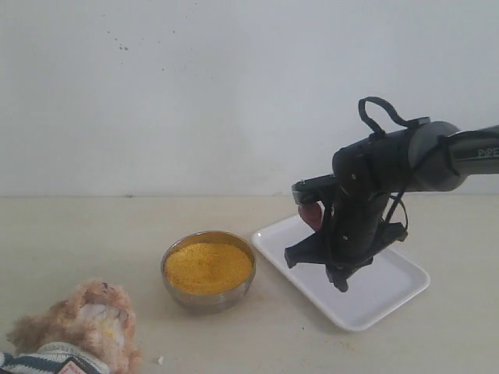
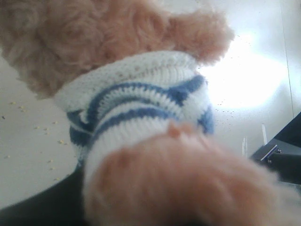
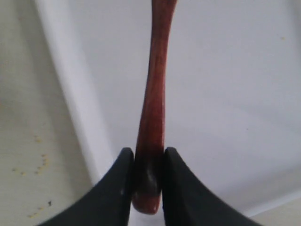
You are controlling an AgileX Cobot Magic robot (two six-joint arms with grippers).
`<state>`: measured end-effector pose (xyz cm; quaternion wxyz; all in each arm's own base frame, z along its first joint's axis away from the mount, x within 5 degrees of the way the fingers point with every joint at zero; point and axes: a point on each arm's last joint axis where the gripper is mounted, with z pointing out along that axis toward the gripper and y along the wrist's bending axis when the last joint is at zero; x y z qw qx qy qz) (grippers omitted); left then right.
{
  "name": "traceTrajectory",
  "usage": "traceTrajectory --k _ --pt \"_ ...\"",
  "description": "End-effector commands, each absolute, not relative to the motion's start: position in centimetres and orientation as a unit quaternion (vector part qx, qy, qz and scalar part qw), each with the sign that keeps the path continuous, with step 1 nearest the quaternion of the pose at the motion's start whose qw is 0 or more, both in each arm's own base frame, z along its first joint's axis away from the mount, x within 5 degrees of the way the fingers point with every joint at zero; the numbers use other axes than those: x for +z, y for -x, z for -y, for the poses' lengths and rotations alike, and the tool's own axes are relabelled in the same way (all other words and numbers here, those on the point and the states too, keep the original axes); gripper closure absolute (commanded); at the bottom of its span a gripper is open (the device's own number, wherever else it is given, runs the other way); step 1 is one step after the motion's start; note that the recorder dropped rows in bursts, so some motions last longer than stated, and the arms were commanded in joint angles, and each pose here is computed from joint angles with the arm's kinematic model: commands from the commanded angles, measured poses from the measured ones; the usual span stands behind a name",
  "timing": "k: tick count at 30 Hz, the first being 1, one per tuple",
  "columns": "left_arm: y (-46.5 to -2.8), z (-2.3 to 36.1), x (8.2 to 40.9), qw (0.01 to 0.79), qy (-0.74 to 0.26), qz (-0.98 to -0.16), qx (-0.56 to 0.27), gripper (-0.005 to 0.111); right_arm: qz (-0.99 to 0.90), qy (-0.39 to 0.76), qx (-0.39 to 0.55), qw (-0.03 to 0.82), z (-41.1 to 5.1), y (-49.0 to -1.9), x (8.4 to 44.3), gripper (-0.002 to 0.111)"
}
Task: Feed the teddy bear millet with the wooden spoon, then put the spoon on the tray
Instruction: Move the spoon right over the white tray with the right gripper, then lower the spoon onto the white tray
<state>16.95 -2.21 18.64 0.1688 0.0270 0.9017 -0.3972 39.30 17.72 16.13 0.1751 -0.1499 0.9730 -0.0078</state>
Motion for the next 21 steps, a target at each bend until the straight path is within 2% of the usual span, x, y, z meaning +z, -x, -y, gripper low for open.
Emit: traceTrajectory --k 1,5,21 --pt "-16.9 2.4 18.8 0.168 -0.026 -0.896 -0.410 0.103 -0.979 0.122 -0.007 0.163 -16.3 -40.0 15.6 0.108" --pt "-16.9 2.4 18.8 0.168 -0.026 -0.896 -0.410 0.103 -0.980 0.127 -0.001 0.152 -16.5 -40.0 14.6 0.108" --pt "-16.9 2.4 18.8 0.168 -0.026 -0.896 -0.410 0.103 -0.977 0.129 0.011 0.172 -16.8 -40.5 14.4 0.108"
